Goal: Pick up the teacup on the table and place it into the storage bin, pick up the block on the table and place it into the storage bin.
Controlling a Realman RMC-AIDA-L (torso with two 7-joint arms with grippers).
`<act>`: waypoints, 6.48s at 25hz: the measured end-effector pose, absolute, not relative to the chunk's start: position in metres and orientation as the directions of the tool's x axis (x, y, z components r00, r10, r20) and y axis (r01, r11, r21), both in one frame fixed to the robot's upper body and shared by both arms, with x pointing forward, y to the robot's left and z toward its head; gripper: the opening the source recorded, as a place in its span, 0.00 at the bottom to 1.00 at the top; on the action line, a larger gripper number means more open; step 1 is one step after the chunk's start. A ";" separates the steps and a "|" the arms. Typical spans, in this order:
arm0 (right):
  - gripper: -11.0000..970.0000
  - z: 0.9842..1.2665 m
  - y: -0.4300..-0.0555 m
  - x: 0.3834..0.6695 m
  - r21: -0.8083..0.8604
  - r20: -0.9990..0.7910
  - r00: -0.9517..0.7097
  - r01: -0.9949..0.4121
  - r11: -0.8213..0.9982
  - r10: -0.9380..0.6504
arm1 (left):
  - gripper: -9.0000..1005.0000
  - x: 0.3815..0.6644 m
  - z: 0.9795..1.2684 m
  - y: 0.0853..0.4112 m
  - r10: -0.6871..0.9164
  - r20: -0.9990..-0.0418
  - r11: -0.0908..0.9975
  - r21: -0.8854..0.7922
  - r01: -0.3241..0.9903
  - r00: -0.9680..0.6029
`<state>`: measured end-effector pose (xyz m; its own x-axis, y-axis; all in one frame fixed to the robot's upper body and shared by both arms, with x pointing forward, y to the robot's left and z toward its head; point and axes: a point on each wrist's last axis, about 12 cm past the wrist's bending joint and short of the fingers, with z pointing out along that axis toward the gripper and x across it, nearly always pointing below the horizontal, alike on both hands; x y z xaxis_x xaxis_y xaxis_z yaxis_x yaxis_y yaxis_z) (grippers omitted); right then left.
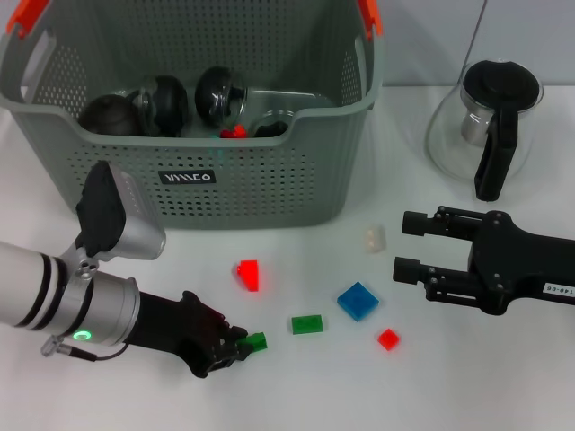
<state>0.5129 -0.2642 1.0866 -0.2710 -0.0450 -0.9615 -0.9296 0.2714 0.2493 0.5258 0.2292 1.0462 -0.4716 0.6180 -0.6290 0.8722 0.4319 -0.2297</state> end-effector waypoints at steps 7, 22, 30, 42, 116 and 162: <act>0.74 1.086 -0.265 0.512 0.251 -0.961 -0.273 -0.929 0.273 -0.044 | 0.19 0.527 1.055 0.236 0.581 -0.651 0.438 -0.255 0.862 -0.488; 0.74 1.087 -0.264 0.514 0.248 -0.962 -0.270 -0.930 0.270 -0.045 | 0.18 0.533 1.168 0.310 -0.142 -0.892 0.233 -0.452 0.861 -0.430; 0.74 1.086 -0.265 0.512 0.252 -0.961 -0.274 -0.928 0.276 -0.042 | 0.19 0.613 1.239 0.321 -0.125 -0.860 0.548 -0.475 0.688 -0.494; 0.74 1.086 -0.262 0.512 0.244 -0.964 -0.264 -0.930 0.274 -0.036 | 0.21 0.665 1.206 0.278 0.282 -0.715 0.869 -0.093 0.486 -0.640; 0.74 1.088 -0.267 0.515 0.270 -0.957 -0.290 -0.916 0.298 -0.023 | 0.70 0.544 1.029 0.240 0.499 -0.839 0.466 0.049 0.883 -0.217; 0.74 1.088 -0.269 0.515 0.282 -0.953 -0.301 -0.912 0.298 -0.020 | 0.68 0.547 1.017 0.232 0.534 -0.814 0.478 0.068 0.875 -0.229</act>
